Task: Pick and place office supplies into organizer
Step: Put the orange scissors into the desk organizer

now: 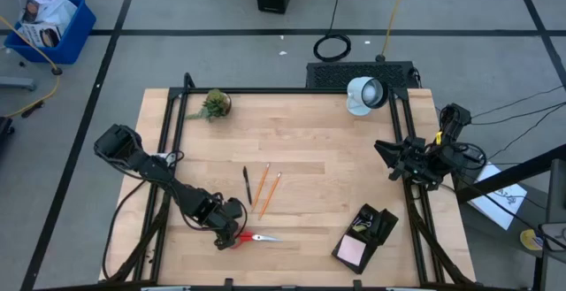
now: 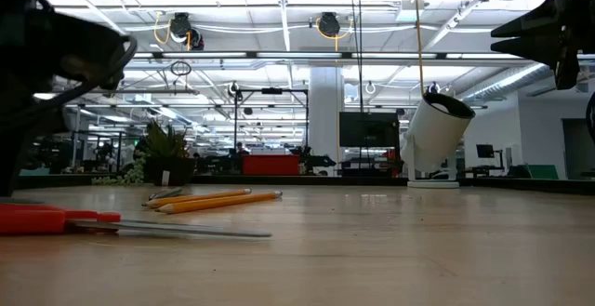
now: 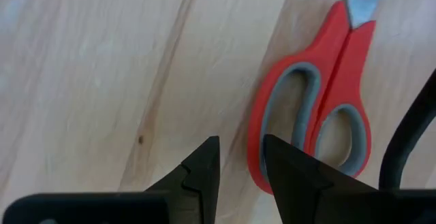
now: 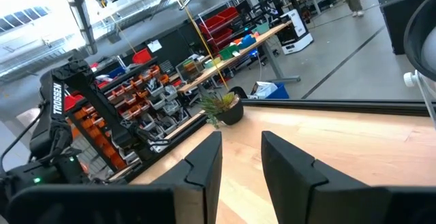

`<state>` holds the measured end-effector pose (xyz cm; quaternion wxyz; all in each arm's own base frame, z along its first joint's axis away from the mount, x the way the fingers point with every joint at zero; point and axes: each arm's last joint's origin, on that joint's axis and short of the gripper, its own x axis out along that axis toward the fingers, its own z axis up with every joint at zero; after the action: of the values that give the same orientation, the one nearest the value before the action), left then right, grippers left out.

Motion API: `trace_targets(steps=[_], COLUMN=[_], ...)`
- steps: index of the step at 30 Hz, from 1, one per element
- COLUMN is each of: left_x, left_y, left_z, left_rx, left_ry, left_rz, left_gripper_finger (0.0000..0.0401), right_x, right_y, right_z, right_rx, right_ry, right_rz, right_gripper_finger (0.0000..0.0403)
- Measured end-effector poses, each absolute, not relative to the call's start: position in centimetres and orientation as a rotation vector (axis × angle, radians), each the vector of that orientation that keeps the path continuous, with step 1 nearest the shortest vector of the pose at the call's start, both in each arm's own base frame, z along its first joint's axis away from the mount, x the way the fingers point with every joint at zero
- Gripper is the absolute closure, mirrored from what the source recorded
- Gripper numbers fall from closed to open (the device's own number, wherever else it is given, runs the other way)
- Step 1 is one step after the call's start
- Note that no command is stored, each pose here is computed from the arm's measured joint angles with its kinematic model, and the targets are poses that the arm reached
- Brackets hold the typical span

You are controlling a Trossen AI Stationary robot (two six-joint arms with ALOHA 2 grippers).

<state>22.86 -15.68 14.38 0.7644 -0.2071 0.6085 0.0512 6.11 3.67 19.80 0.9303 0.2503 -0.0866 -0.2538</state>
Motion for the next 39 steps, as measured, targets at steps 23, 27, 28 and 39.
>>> trace_targets(steps=[23,27,28,39], left_x=[22.4,22.8,22.9,22.8], left_y=[-14.6,-14.5,-14.5,-14.4], left_z=[12.6,12.6,12.6,12.6], left_rx=[-0.545,-0.579,-0.580,-0.484], left_ry=[1.286,1.261,1.251,1.249], left_rz=[0.133,0.141,0.135,0.088], left_gripper_finger=[0.0284,0.0285,0.0288,0.0381], right_x=[6.1,6.1,6.1,6.1], right_y=[3.7,3.6,3.6,3.6], right_z=[19.8,19.9,19.9,19.9], right_rx=[0.516,0.527,0.530,0.531], right_ry=[-0.179,-0.183,-0.184,-0.184], right_rz=[-0.518,-0.518,-0.518,-0.518], right_gripper_finger=[0.0310,0.0310,0.0310,0.0310])
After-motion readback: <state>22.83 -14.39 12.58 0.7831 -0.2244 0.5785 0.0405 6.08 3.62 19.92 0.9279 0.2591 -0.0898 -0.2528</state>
